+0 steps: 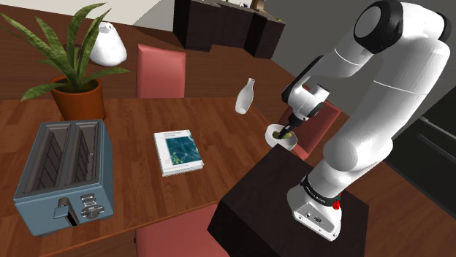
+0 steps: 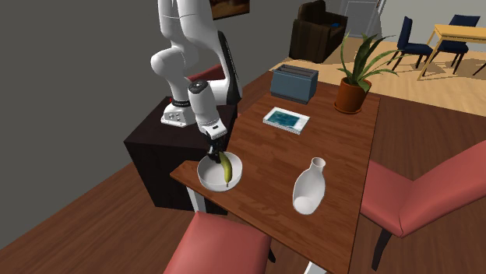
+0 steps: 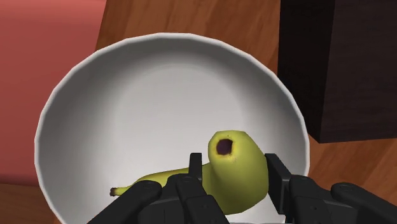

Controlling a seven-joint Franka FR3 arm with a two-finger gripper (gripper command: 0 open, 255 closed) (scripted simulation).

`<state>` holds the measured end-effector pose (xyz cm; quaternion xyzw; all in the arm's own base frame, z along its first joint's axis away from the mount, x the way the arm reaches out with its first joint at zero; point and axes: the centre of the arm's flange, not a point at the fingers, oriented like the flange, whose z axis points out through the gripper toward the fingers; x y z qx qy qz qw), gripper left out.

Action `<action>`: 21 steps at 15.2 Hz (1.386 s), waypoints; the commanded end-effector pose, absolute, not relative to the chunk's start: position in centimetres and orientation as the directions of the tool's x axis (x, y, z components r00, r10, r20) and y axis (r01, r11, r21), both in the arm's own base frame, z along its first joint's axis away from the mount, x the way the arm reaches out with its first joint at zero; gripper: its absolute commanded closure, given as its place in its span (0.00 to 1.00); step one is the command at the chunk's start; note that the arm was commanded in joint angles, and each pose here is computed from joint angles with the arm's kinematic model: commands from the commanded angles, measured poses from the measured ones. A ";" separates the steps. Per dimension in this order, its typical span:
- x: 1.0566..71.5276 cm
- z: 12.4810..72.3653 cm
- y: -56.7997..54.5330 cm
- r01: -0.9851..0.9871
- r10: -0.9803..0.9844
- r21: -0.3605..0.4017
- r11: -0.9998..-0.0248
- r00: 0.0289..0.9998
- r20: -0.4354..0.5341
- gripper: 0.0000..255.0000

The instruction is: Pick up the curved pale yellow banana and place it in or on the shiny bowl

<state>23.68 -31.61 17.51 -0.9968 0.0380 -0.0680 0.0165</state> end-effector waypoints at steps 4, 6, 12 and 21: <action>23.7 17.5 -31.6 -0.074 -0.078 -0.038 -0.997 0.988 0.135 0.00; 23.7 17.5 -31.6 -0.074 -0.078 -0.038 -0.997 0.988 0.135 0.00; 23.1 21.4 -31.7 -0.074 -0.078 -0.038 -0.997 0.988 0.135 0.00; 23.0 22.4 -31.7 -0.074 -0.078 -0.038 -0.997 0.988 0.135 0.00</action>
